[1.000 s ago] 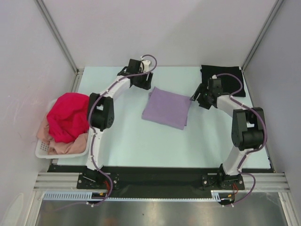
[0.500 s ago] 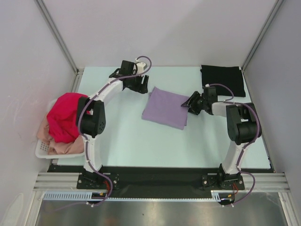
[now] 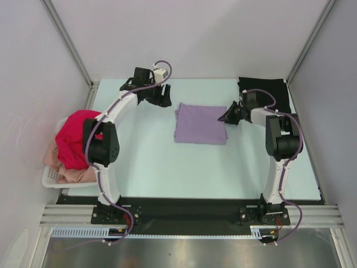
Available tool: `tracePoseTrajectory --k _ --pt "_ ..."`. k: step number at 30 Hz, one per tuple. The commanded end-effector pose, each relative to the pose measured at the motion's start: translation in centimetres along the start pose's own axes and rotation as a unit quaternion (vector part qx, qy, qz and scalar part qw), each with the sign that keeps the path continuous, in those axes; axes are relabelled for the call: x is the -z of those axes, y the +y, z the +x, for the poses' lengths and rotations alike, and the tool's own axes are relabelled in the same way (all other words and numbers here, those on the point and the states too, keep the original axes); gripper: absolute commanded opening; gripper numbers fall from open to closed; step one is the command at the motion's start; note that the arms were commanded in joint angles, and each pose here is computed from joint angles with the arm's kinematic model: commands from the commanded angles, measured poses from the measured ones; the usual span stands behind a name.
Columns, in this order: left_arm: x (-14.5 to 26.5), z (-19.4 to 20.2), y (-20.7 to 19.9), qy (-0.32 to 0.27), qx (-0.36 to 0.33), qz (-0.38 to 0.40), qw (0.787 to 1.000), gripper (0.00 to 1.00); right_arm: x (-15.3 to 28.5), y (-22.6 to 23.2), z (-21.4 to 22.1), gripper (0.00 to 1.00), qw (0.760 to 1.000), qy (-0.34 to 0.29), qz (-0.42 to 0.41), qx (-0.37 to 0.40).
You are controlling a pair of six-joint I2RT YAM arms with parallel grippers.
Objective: Fold and stack the t-shirts
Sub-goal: Neatly place the folded tshirt to the corner
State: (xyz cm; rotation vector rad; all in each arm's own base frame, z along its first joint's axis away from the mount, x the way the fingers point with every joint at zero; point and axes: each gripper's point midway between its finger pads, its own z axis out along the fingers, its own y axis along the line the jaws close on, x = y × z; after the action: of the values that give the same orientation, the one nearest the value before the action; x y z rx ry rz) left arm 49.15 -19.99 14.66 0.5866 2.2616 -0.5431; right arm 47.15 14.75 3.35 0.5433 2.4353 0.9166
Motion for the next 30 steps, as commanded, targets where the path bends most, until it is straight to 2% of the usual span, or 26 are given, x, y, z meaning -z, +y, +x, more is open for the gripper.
tracePoseTrajectory --k 1,2,3,4,7,11,13,15,21,26,30 --pt "4.2 -2.6 0.1 -0.035 -0.026 -0.001 0.999 0.73 0.9 0.8 -4.3 0.0 0.993 0.004 0.025 0.114" --pt "4.5 -2.4 0.8 -0.032 -0.031 -0.007 0.999 0.73 0.8 1.1 -5.2 0.0 0.99 0.009 0.032 0.134" --pt "4.8 -2.6 1.1 -0.031 -0.036 -0.012 0.999 0.74 1.2 -0.2 -4.7 0.0 0.987 0.041 0.071 0.14" --pt "5.1 -2.1 1.7 -0.02 -0.044 -0.025 0.999 0.74 0.7 0.6 -7.2 0.0 0.98 0.029 0.077 0.181" --pt "5.8 -1.7 2.7 -0.004 -0.056 -0.046 0.997 0.75 1.4 -1.3 -9.1 0.0 0.965 0.042 0.157 0.206" --pt "6.7 -1.3 3.3 0.006 -0.082 -0.067 0.994 0.77 3.1 -0.7 -15.1 0.0 0.936 -0.024 0.229 0.266" --pt "6.8 -1.0 3.4 0.012 -0.083 -0.07 0.994 0.77 3.9 0.0 -16.7 0.0 0.927 -0.049 0.236 0.287" --pt "6.9 -0.5 3.3 0.017 -0.08 -0.069 0.994 0.8 5.6 0.7 -19.4 0.0 0.909 -0.096 0.26 0.313" --pt "6.2 0.8 3.2 0.03 -0.073 -0.059 0.995 0.8 9.3 1.4 -23.8 0.0 0.872 -0.166 0.299 0.35" --pt "5.6 1.1 4.1 0.042 -0.073 -0.073 0.994 0.8 12.7 1.1 -26.8 0.0 0.839 -0.195 0.34 0.378" --pt "5.3 1.1 4.3 0.044 -0.073 -0.076 0.993 0.8 14.7 3.6 -28.0 0.0 0.827 -0.229 0.326 0.398"
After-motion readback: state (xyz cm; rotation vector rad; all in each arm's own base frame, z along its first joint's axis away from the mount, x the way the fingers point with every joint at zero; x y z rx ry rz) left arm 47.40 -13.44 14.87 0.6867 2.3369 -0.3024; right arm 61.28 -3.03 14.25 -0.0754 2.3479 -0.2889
